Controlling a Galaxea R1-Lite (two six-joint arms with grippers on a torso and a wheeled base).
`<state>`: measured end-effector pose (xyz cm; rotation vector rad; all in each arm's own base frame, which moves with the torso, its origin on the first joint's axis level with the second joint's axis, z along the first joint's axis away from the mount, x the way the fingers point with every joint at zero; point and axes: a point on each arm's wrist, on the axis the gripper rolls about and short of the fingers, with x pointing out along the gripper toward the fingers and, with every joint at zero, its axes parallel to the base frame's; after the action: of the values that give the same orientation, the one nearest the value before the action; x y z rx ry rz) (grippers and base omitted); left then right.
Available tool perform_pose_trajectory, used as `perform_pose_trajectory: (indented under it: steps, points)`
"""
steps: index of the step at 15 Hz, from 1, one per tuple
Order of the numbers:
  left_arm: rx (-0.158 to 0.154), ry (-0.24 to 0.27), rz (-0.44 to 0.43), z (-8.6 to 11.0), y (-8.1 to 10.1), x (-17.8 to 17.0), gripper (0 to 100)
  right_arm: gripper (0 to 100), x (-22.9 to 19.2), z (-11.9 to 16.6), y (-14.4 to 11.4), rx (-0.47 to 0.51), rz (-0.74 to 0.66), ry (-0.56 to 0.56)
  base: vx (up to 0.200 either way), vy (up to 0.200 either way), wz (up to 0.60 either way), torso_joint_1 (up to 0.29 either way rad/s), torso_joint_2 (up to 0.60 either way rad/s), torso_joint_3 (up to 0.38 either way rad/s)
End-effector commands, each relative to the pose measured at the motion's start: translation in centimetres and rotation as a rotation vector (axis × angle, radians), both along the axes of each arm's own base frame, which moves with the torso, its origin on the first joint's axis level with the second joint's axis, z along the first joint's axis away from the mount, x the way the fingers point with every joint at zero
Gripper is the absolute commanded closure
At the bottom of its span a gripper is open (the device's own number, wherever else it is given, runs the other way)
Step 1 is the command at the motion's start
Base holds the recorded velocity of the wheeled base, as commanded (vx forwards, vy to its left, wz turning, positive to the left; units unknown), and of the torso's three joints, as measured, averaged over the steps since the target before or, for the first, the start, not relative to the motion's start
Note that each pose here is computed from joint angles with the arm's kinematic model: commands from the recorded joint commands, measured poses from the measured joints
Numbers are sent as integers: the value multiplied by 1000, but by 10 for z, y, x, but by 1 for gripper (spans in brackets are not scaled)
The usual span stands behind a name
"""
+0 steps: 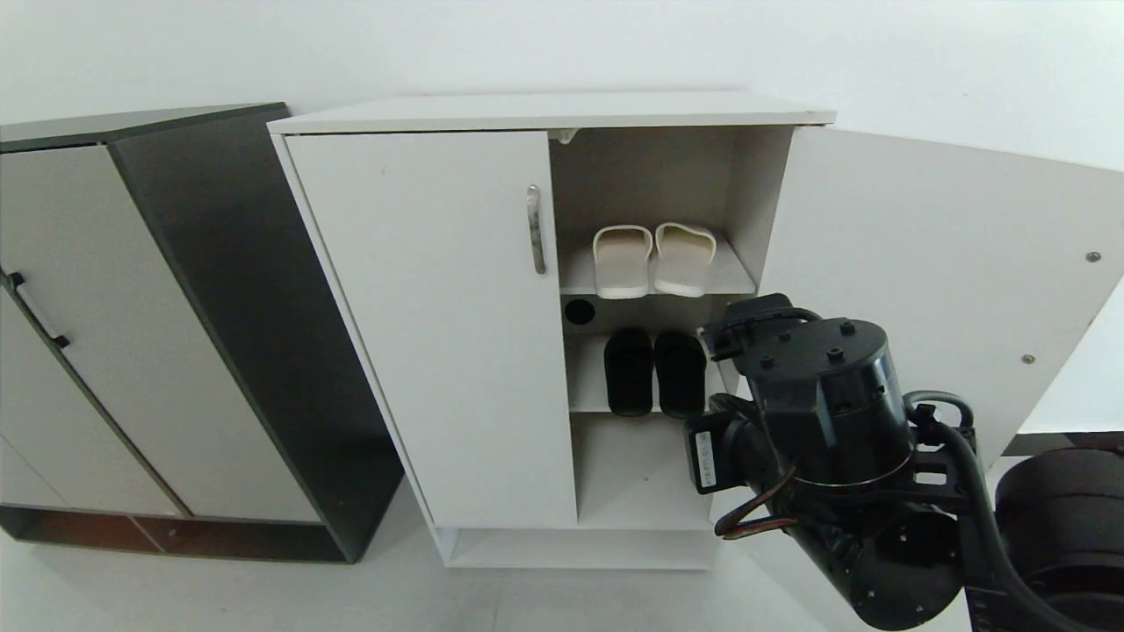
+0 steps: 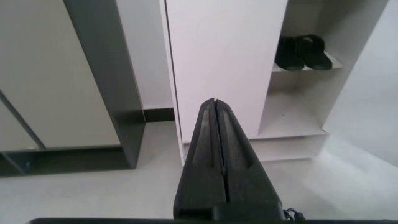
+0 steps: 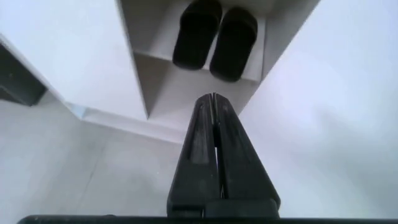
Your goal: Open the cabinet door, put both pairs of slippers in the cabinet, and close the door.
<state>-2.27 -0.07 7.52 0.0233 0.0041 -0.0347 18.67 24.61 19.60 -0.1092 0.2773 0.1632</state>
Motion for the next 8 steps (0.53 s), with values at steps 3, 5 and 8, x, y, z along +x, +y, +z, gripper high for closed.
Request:
perform_pose_trajectory:
  steps: [3,5,8]
  points:
    - [0,2,1,0,0,0,100,100,2,-3,-2,-14,-4,2,-133,0,0,2,2,2]
    - [0,2,-1,0,0,0,100,100,6,-4,-5,-17,-20,1,0,0,0,0,0,0]
    - [0,2,1,0,0,0,100,100,6,-6,-5,-20,-20,3,0,0,0,0,0,0]
